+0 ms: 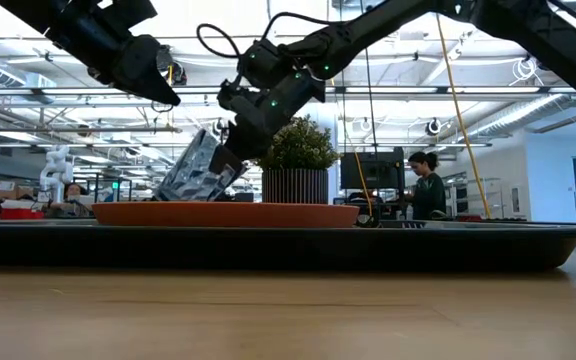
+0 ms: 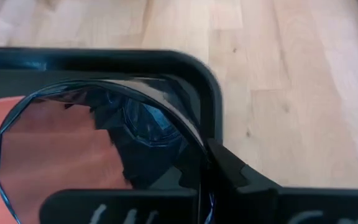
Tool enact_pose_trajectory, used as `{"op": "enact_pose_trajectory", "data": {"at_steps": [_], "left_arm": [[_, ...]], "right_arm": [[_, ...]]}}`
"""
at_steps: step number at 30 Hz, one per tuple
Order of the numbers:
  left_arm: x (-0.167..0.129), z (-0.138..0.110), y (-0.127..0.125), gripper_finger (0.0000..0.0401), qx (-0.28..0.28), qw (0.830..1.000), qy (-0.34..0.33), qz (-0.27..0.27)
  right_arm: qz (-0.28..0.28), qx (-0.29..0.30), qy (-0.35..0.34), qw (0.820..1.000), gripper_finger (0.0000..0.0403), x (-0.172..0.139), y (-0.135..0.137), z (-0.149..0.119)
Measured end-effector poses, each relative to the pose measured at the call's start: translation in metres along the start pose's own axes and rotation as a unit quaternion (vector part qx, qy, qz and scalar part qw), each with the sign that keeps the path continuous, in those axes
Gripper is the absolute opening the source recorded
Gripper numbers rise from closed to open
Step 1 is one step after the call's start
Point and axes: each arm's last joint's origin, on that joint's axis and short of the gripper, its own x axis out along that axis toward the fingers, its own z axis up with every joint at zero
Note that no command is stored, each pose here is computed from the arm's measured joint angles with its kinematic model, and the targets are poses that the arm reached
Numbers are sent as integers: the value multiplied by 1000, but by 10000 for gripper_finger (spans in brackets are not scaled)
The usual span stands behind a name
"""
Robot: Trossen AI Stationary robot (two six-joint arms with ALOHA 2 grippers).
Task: Pick and place plate/cup/fork/spoon on tray
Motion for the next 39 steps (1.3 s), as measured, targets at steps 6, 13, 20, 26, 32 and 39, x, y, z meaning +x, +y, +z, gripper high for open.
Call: {"op": "enact_pose_trajectory", "data": {"at_steps": [6, 13, 20, 26, 32, 39], "left_arm": [[0, 0, 0, 172, 0, 1000, 0, 0], [0, 0, 0, 172, -3, 1000, 0, -1], [0, 0, 0, 172, -4, 1000, 1, -7], [0, 1, 0, 172, -5, 1000, 0, -7], [0, 1, 0, 172, -6, 1000, 0, -7], [0, 1, -1, 172, -6, 1000, 0, -8]], "right_arm": [[4, 24, 53, 998, 0, -4, -3, -11], [2, 32, 104, 994, 0, -15, -2, -17], [-23, 31, 123, 992, 0, -47, 6, -8], [-25, 59, 179, 982, 0, -65, 9, -14], [-48, 68, 291, 953, 0, -76, 10, -33], [-43, 75, 313, 946, 0, -78, 12, -37]]}}
